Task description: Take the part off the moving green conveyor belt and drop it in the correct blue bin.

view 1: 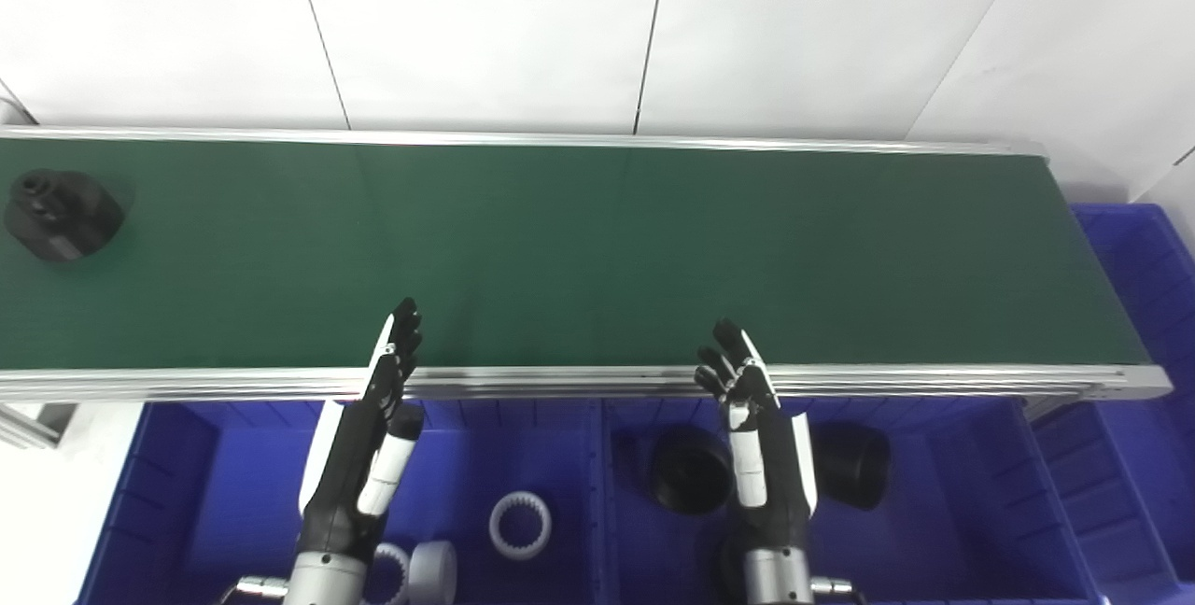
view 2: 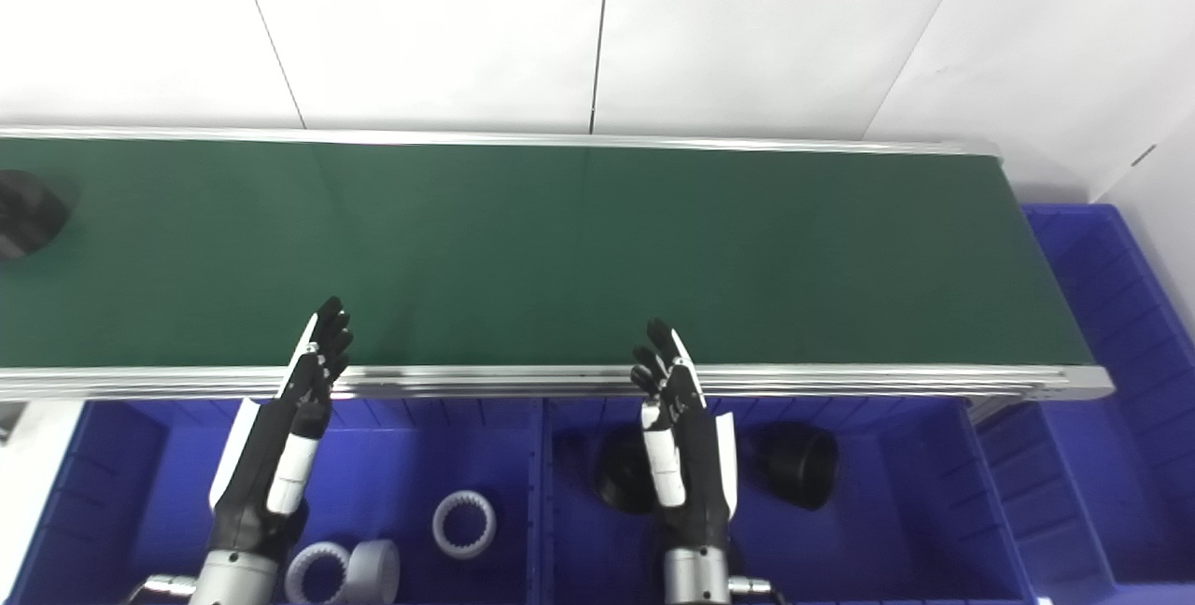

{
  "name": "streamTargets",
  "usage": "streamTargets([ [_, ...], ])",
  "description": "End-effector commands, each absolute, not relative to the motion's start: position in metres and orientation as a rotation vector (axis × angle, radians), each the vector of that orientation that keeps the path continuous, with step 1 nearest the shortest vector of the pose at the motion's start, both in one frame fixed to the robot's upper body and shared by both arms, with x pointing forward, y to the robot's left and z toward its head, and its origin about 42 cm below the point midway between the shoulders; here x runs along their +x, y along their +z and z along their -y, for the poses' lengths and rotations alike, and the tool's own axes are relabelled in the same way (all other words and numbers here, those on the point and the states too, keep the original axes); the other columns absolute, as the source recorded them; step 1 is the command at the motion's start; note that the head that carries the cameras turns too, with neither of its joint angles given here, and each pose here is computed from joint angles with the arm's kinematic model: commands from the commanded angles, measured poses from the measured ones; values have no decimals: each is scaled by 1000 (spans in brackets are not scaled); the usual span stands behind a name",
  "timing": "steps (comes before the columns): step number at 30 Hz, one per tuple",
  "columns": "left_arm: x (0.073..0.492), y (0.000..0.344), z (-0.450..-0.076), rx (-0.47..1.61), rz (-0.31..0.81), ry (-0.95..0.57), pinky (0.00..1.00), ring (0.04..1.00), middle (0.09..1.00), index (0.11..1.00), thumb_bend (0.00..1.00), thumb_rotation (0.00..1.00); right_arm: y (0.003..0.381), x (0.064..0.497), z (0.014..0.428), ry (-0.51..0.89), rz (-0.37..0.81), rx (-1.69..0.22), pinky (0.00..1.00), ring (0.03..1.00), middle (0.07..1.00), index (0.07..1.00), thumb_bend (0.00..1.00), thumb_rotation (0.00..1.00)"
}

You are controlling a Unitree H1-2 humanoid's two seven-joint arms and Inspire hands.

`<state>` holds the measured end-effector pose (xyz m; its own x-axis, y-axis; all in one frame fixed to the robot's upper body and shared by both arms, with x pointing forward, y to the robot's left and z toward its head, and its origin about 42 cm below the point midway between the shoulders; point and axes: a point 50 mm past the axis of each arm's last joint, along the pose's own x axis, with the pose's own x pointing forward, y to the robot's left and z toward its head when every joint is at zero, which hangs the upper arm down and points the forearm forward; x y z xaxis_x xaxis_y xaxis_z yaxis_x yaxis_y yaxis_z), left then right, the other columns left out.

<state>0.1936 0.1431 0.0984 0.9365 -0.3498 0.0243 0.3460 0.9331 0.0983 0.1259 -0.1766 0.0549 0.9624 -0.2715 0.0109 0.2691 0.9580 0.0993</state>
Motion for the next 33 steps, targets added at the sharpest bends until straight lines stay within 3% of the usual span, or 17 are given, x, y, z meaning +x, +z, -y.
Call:
streamTargets([
  [1, 199, 109, -144, 94, 127, -341, 1000, 999, 1000, 1000, 897, 1000, 63, 125, 171, -257, 99, 81, 835, 880, 920, 905, 826, 948],
  [4, 200, 113, -145, 92, 125, -334, 1000, 1000, 1000, 1000, 921, 1000, 64, 122, 168, -252, 98, 77, 829, 884, 924, 906, 820, 949],
  [13, 177, 124, -163, 23, 119, -328, 1000, 1000, 1000, 1000, 741, 1000, 70, 112, 155, -249, 90, 141, 867, 902, 942, 907, 825, 918],
  [23, 141, 121, -162, -29, 63, -302, 1000, 1000, 1000, 1000, 787, 1000, 74, 93, 162, -243, 78, 146, 876, 905, 941, 916, 819, 933],
  [33, 137, 105, -172, 39, 73, -308, 994, 986, 1000, 1000, 791, 1000, 77, 83, 151, -224, 58, 168, 864, 903, 942, 916, 804, 934],
])
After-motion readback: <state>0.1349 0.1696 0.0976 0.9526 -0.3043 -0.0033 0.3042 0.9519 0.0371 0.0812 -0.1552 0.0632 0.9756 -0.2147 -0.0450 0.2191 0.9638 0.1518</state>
